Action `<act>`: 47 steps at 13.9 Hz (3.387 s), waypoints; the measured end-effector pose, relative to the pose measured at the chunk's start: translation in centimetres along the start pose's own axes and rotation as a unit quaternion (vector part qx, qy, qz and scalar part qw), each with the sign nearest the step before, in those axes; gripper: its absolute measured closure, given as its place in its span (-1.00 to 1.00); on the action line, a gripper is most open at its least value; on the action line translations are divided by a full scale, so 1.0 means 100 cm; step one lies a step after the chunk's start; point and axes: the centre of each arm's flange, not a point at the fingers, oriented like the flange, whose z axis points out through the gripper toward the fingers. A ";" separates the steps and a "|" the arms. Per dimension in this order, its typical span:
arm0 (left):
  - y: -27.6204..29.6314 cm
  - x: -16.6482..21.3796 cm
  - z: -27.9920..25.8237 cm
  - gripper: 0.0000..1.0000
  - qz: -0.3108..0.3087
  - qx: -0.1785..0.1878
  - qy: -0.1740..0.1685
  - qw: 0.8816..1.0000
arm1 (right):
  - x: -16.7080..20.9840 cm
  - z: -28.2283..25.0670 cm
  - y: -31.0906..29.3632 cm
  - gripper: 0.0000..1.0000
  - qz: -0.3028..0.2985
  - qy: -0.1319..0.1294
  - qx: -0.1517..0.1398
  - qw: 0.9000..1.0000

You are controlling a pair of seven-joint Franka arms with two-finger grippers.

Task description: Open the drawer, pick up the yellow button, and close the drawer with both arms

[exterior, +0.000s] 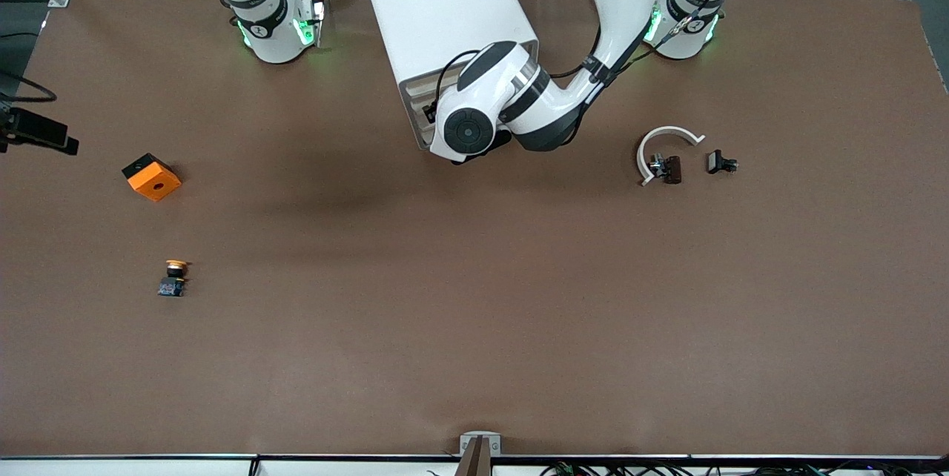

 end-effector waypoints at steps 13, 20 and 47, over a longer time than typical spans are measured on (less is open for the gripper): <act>-0.180 0.146 -0.269 -1.00 -0.128 -0.153 0.159 0.967 | -0.076 -0.012 -0.014 -1.00 0.006 0.020 0.018 1.000; -0.322 0.156 -0.339 -1.00 -0.020 -0.104 0.190 0.976 | -0.079 0.005 -0.009 -1.00 0.012 0.017 0.020 1.000; -0.512 0.084 -0.358 -1.00 0.178 -0.042 0.369 0.911 | -0.088 -0.013 -0.005 -1.00 -0.026 0.066 0.022 0.997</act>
